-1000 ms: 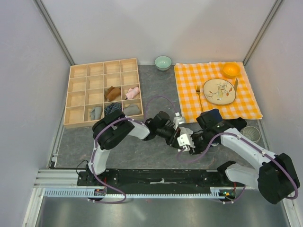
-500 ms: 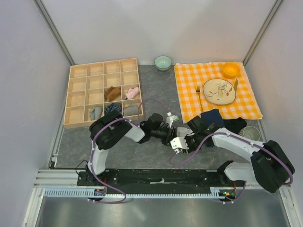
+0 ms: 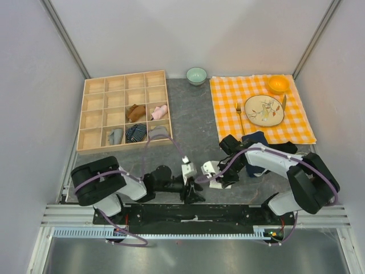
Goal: Roll the underwear
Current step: Roll the underwear to the center of the board.
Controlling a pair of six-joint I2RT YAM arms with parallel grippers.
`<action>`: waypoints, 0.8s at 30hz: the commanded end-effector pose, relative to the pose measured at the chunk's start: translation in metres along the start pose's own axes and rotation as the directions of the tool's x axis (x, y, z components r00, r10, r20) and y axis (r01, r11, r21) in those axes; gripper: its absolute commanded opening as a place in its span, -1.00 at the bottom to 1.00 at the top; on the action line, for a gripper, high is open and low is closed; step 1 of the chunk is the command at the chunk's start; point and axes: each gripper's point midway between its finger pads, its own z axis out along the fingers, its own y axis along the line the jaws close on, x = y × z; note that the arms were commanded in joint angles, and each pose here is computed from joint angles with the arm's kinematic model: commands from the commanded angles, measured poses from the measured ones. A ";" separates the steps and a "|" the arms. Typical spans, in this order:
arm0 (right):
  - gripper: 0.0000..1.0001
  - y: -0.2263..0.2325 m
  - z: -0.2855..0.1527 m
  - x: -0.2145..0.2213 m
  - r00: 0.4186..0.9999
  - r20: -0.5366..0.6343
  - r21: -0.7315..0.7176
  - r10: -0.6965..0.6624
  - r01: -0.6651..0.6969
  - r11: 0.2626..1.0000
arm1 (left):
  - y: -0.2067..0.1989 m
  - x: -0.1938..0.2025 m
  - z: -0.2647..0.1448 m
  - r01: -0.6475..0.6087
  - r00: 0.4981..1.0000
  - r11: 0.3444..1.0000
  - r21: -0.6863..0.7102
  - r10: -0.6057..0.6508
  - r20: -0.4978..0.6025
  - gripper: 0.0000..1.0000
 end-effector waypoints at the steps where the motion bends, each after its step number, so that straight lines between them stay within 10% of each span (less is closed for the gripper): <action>1: -0.63 0.027 -0.001 -0.024 0.992 0.095 -0.185 0.080 -0.061 0.981 | -0.024 -0.017 0.014 -0.530 0.844 0.847 -0.027 0.531 0.076 0.28; 12: -0.61 0.029 0.002 -0.016 0.990 0.077 -0.224 0.115 -0.096 0.970 | -0.004 0.002 0.070 -0.811 0.582 0.582 -0.060 0.790 -0.191 0.37; 24: -0.59 0.027 0.001 -0.014 0.989 0.083 -0.215 0.121 -0.100 0.971 | 0.025 0.015 0.081 -0.838 0.535 0.537 -0.097 0.775 -0.335 0.03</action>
